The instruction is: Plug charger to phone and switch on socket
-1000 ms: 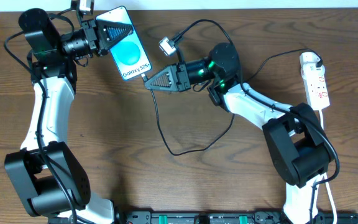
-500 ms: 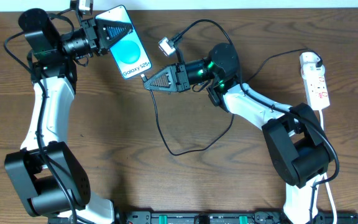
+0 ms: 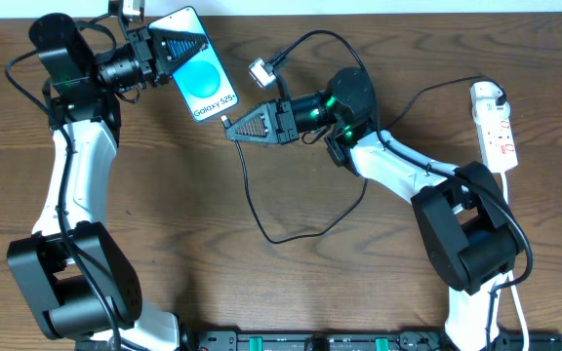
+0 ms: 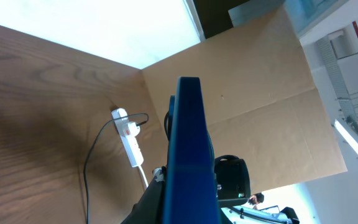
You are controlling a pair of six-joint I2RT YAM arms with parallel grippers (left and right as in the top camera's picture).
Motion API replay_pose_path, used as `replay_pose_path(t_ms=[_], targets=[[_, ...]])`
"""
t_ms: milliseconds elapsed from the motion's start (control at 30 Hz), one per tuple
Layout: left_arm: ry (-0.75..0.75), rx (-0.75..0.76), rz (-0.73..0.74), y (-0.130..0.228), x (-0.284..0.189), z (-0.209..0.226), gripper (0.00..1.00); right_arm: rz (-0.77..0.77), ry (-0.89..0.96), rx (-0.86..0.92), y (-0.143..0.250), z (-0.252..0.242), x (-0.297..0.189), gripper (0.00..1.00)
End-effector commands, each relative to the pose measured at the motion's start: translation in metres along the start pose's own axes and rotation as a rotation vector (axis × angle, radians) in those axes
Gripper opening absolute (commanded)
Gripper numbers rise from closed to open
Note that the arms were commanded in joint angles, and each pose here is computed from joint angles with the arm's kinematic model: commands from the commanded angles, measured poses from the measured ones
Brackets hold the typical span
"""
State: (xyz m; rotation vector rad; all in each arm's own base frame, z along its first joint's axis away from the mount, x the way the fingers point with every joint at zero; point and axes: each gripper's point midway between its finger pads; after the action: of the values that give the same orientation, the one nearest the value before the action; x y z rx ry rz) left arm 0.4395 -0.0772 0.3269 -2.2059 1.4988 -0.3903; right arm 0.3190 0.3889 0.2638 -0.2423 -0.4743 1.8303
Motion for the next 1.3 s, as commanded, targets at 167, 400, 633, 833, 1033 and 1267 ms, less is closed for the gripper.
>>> replay_pose_path(t_ms=[167,400,633,833,1033,1267], targets=[[0.003,0.005,0.0,-0.0023,-0.0004,-0.0045,0.07,-0.013,-0.002,-0.027,-0.0029,0.0037,0.0026,0.01],[0.01,0.005,0.011,0.0004,0.0045,-0.0061,0.08,-0.016,-0.002,-0.028,-0.0033,0.0036,0.0026,0.01],[0.014,0.013,0.018,0.0021,0.0078,-0.0072,0.07,-0.015,-0.002,-0.028,-0.0032,0.0036,0.0026,0.01],[0.016,0.013,0.021,0.0026,0.0078,-0.0075,0.07,-0.016,-0.002,-0.028,-0.0033,0.0036,0.0026,0.01],[0.023,0.013,0.03,0.0042,0.0077,-0.0086,0.07,-0.023,-0.001,-0.028,-0.0046,0.0034,0.0025,0.01],[0.025,0.013,0.034,0.0049,0.0077,-0.0091,0.08,-0.033,0.001,-0.032,-0.0063,0.0032,0.0025,0.01]])
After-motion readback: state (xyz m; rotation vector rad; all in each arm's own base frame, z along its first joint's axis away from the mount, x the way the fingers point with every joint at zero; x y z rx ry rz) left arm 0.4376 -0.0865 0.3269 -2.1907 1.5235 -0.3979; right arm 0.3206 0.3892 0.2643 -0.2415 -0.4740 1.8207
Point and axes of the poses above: each gripper's point midway between its finger pads, its own x axis out along the fingers, its own z axis along the line the jaws close on, y = z × x, and after that the axes turned 5 degrees about x, right-handed
